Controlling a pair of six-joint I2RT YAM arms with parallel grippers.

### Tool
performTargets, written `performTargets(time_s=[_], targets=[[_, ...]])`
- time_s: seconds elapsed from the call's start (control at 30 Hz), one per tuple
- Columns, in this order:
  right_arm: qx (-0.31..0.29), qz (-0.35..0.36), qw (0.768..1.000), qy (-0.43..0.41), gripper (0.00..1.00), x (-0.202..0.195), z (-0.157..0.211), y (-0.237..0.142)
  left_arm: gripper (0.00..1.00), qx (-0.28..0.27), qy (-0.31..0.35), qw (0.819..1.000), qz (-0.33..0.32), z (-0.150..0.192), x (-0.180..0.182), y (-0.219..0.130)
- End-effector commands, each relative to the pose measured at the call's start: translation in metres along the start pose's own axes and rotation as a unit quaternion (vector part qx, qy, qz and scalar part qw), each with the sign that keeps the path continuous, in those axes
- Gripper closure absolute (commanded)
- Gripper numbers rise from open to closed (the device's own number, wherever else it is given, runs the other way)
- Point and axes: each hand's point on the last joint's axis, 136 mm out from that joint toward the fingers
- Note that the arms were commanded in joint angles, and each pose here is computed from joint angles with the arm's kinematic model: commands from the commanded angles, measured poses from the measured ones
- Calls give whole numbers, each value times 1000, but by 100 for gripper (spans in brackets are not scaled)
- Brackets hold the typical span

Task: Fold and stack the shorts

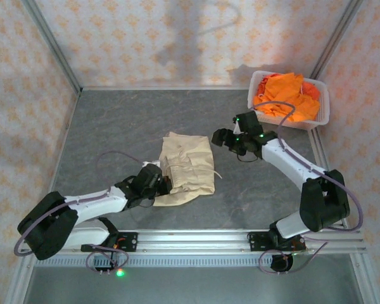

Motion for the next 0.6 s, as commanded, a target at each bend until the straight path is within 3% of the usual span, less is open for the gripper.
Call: performTargets(time_s=[0.0, 0.07, 0.17, 0.2, 0.37, 0.57], targets=[[-4, -16, 1000, -24, 21, 17, 7, 3, 88, -37, -38, 998, -44, -8, 24, -2], [0, -13, 999, -31, 21, 19, 13, 4, 75, -48, -31, 998, -37, -18, 13, -12], [-7, -5, 1000, -30, 21, 14, 16, 0, 44, -69, -25, 997, -13, -40, -12, -38], [-11, -1, 999, -32, 20, 12, 17, -2, 39, -74, -29, 997, -9, -46, -17, -46], [-25, 18, 999, -45, 19, 4, 20, -13, 30, -81, -57, 995, 28, -78, -36, -71], [-29, 34, 997, -56, 18, -1, 22, -21, 22, -34, -30, 999, 7, -93, -50, -58]])
Point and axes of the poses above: each hand's point on the last joint's axis, 136 mm out from that joint toward the fingers, its own y axis out along the fingers, its own x axis along the line the jaws close on, z = x × y, and after that the axes turned 8 degrees about -y, right-handed
